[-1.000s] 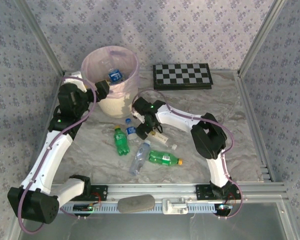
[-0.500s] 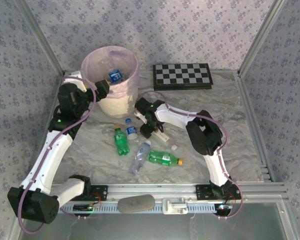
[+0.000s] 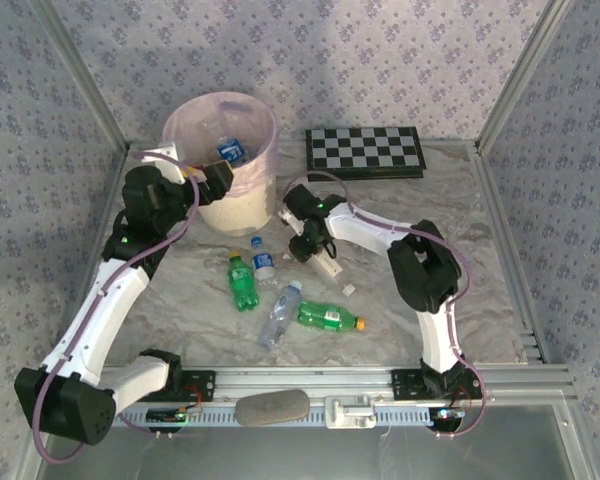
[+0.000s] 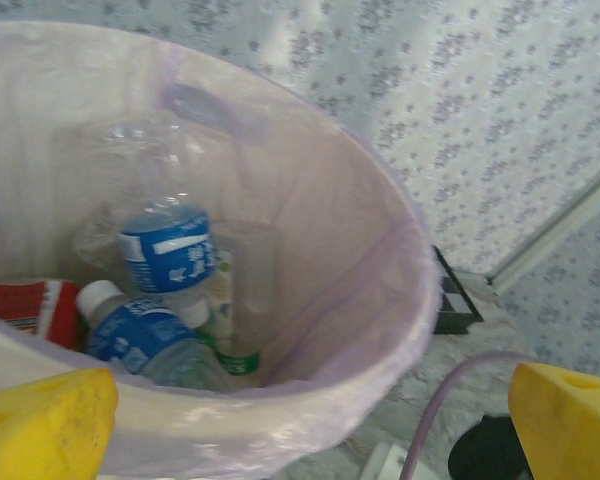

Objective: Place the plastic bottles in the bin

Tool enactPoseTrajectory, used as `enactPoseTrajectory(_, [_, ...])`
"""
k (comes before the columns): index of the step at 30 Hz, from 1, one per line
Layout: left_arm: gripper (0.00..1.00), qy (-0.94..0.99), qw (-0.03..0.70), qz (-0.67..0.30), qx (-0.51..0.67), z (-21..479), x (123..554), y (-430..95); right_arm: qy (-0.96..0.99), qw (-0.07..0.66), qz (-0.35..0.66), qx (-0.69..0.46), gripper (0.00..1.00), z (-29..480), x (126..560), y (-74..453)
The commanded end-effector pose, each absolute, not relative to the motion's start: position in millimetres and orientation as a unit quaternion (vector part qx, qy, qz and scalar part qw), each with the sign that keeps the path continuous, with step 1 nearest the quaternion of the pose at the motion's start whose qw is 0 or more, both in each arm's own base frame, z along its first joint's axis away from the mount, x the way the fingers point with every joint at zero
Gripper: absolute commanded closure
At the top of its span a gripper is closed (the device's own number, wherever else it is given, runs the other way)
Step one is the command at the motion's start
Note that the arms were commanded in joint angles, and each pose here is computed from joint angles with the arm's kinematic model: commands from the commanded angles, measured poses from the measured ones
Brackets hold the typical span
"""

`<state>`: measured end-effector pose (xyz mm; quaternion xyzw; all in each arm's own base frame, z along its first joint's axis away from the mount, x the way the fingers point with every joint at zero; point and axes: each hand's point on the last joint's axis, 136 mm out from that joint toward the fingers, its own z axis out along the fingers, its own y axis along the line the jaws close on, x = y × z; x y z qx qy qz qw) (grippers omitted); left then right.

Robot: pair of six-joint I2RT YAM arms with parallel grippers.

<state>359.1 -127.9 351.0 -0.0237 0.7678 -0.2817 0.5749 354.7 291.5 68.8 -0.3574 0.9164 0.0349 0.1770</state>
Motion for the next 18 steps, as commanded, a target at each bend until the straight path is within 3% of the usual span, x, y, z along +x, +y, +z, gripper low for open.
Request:
enactPoseTrajectory(1, [0.00,0.748,0.588,-0.307,0.019,366.8,352.2,-152.5,0.912,0.252,0.092,-0.312,0.51,122.7,371.3,292.8])
enactPoseTrajectory(10, [0.00,0.746,0.563,-0.341,0.102,354.7,333.7,-226.9,0.907,0.356,0.201,-0.105,0.53,202.3,409.7,238.5])
enactPoseTrajectory(18, [0.00,0.766,0.491,-0.388,0.149,315.7,317.2,-300.1,0.853,0.449,0.265,0.027,0.54,260.5,413.6,201.5])
